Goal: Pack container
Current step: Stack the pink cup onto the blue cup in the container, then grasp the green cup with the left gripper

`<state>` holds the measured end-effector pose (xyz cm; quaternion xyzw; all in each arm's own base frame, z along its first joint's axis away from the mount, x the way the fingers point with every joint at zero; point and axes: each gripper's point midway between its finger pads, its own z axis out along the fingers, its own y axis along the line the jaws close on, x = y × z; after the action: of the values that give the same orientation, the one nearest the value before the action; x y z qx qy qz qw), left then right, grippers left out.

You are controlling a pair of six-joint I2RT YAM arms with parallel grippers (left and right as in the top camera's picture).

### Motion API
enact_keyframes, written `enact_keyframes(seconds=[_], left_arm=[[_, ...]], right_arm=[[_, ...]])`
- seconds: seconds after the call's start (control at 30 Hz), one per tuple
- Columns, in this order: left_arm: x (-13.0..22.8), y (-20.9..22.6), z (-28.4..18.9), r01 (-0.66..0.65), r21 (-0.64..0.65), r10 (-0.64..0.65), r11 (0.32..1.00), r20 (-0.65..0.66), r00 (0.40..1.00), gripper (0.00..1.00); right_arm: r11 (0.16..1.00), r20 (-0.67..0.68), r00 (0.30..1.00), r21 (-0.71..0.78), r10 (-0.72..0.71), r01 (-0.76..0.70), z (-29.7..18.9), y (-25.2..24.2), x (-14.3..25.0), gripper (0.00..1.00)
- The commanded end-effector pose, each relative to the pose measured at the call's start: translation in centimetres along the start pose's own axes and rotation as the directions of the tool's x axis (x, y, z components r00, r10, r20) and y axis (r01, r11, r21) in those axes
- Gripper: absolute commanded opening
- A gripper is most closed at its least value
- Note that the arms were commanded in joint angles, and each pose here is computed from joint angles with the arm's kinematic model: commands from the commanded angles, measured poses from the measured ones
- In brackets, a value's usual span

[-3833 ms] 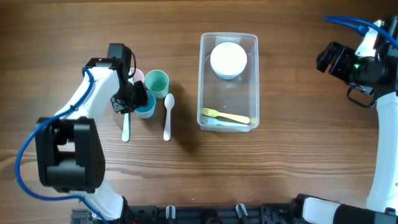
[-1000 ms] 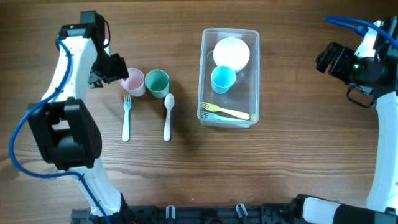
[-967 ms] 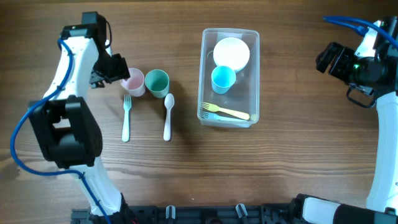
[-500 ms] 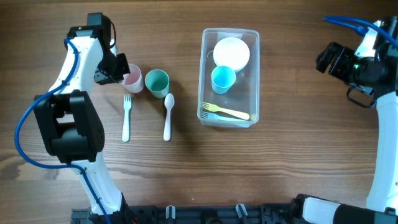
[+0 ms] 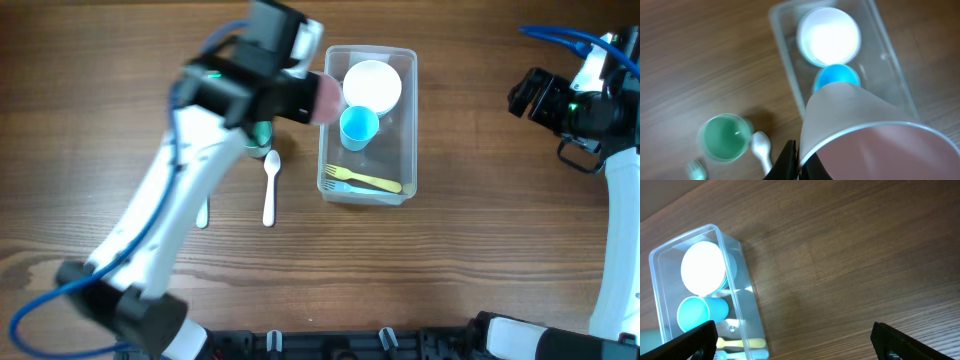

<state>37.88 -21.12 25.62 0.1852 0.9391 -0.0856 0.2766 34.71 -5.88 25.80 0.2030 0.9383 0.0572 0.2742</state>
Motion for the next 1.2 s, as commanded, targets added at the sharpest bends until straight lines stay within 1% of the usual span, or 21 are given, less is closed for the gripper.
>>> enact_keyframes(seconds=[0.0,0.07,0.2,0.3,0.4,0.47,0.5,0.53,0.57,0.6,0.67,0.7,0.73,0.8,0.87,0.93,0.97,1.0,1.03,1.13,1.17], left_arm=[[1.0,-4.1,5.6,-0.159,0.041,0.162,0.986,-0.070,0.984,0.04],[1.2,-4.8,8.3,-0.201,0.029,0.203,0.979,-0.089,0.975,0.04],[2.0,-4.3,13.2,-0.201,0.008,0.200,0.980,-0.136,0.970,0.04],[2.0,-4.3,14.5,-0.200,0.004,0.199,0.980,-0.133,0.971,0.04],[1.6,-4.2,14.6,-0.200,-0.010,0.198,0.980,-0.121,0.973,0.08],[1.6,-3.8,14.6,-0.199,-0.024,0.195,0.980,-0.124,0.973,0.17],[1.6,-3.7,14.6,-0.198,-0.024,0.194,0.980,-0.124,0.973,0.25],[1.6,-3.7,14.6,-0.198,-0.024,0.194,0.980,-0.125,0.973,0.41],[1.7,-3.5,14.5,-0.199,-0.034,0.193,0.979,-0.130,0.973,0.62],[1.6,-3.4,14.1,-0.191,-0.040,0.185,0.981,-0.129,0.974,0.66],[0.8,-3.1,12.0,-0.180,-0.058,0.172,0.982,-0.115,0.978,0.67],[0.0,-2.3,10.7,-0.149,-0.104,0.139,0.983,-0.097,0.986,0.73],[-1.2,-0.5,7.8,-0.078,-0.188,0.068,0.979,-0.058,0.996,0.75],[-1.6,1.1,4.8,-0.016,-0.206,0.010,0.978,-0.029,1.000,0.77],[-0.3,4.9,2.9,0.091,-0.257,-0.109,0.962,-0.057,0.992,0.78],[1.9,9.0,3.5,0.203,-0.306,-0.250,0.930,-0.123,0.960,0.81],[3.2,10.7,4.3,0.259,-0.313,-0.320,0.914,-0.161,0.934,0.80],[6.2,12.9,6.1,0.361,-0.311,-0.441,0.879,-0.246,0.863,0.76],[8.3,14.3,7.2,0.412,-0.322,-0.504,0.853,-0.298,0.811,0.73],[12.4,16.2,9.7,0.492,-0.320,-0.586,0.810,-0.383,0.715,0.69],[13.1,16.8,10.6,0.495,-0.315,-0.586,0.810,-0.381,0.715,0.69]], right_arm=[[1.000,-0.011,1.000,-0.012,0.014,-0.014,0.3,0.1,0.2,1.00],[1.000,-0.011,1.000,-0.012,0.015,-0.015,0.3,0.1,0.2,1.00],[1.000,-0.011,1.000,-0.012,0.014,-0.014,0.3,0.1,0.2,1.00],[1.000,-0.011,1.000,-0.012,0.014,-0.014,0.3,0.1,0.2,1.00],[1.000,-0.011,1.000,-0.012,0.014,-0.014,0.3,0.1,0.2,1.00],[1.000,-0.011,1.000,-0.012,0.014,-0.014,0.3,0.1,0.2,1.00],[1.000,-0.011,1.000,-0.012,0.014,-0.014,0.3,0.1,0.1,1.00],[1.000,-0.011,1.000,-0.012,0.014,-0.014,0.3,0.1,0.2,1.00],[1.000,-0.011,1.000,-0.012,0.014,-0.014,0.3,0.1,0.2,1.00],[1.000,-0.011,1.000,-0.012,0.014,-0.014,0.3,0.1,0.2,1.00],[1.000,-0.011,1.000,-0.012,0.014,-0.014,0.3,0.1,0.2,1.00],[1.000,-0.011,1.000,-0.012,0.014,-0.014,0.3,0.1,0.2,1.00],[1.000,-0.011,1.000,-0.012,0.014,-0.014,0.3,0.1,0.2,1.00],[1.000,-0.011,1.000,-0.012,0.014,-0.014,0.3,0.1,0.2,1.00],[1.000,-0.011,1.000,-0.012,0.014,-0.014,0.3,0.1,0.2,1.00],[1.000,-0.011,1.000,-0.012,0.014,-0.014,0.3,0.1,0.2,1.00],[1.000,-0.011,1.000,-0.012,0.014,-0.014,0.3,0.1,0.1,1.00],[1.000,-0.011,1.000,-0.012,0.014,-0.014,0.3,0.1,0.2,1.00],[1.000,-0.011,1.000,-0.012,0.014,-0.014,0.3,0.1,0.2,1.00],[1.000,-0.011,1.000,-0.012,0.014,-0.014,0.3,0.1,0.2,1.00],[1.000,-0.011,1.000,-0.012,0.014,-0.014,0.3,0.1,0.2,1.00]])
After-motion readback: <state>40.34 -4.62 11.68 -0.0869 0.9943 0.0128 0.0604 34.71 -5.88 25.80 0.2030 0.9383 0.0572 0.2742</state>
